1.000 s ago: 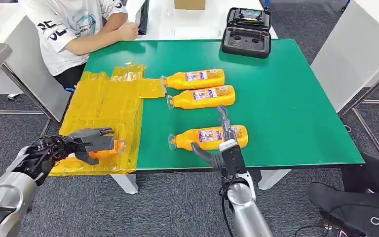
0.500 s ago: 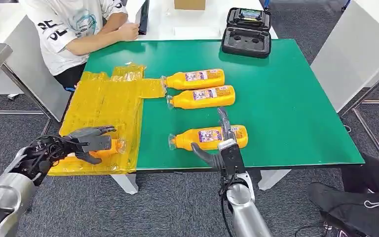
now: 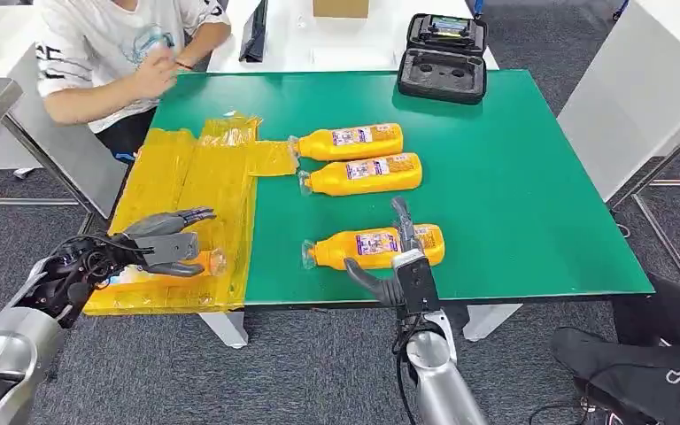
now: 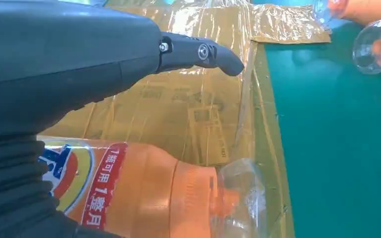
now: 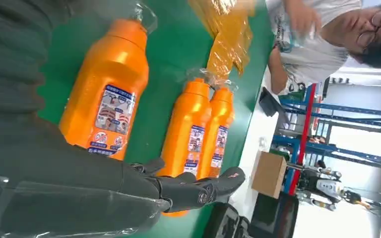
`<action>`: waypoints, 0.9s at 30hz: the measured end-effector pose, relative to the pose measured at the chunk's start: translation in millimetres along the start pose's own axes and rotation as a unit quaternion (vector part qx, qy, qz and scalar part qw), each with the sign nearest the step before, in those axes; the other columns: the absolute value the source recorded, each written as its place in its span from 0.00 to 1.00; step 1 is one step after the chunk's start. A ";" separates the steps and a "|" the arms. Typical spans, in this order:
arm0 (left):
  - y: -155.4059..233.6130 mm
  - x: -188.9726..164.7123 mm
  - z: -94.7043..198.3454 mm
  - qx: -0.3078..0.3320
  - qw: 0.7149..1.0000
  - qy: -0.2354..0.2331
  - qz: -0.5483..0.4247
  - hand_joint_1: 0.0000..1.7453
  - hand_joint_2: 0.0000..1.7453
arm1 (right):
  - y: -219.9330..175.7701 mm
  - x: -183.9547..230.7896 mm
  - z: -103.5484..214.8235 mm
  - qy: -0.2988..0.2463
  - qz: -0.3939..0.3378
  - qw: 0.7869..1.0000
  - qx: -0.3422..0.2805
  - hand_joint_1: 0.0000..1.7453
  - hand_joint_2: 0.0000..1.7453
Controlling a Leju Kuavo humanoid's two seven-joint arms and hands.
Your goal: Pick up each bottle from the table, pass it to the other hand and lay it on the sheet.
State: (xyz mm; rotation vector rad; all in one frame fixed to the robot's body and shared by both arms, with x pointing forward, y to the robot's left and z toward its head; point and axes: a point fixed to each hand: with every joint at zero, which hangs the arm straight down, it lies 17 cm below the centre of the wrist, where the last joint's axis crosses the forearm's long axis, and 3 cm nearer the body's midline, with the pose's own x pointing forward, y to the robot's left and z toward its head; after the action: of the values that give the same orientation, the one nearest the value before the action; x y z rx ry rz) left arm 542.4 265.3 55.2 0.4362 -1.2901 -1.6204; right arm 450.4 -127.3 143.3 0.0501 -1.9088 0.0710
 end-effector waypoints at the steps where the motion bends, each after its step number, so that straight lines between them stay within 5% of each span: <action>1: -2.2 0.8 0.8 -0.006 1.000 -0.003 0.004 0.00 0.00 | -0.2 -1.1 0.3 0.002 -0.001 1.000 -0.001 0.00 1.00; 13: 6.5 15.8 8.4 0.008 0.998 -0.058 0.040 0.00 0.00 | -2.9 -7.4 -2.9 0.011 -0.003 1.000 -0.004 0.00 1.00; 27: 132.1 61.6 30.3 0.266 0.947 -0.135 0.122 0.00 0.00 | -6.5 -12.4 8.1 0.017 0.004 1.000 -0.007 0.00 1.00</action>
State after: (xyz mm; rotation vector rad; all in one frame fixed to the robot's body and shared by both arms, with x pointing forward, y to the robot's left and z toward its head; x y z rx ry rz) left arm 552.6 235.3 200.7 0.3645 -1.9196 -1.1374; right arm 447.4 -134.4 129.1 0.0308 -1.8748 0.0636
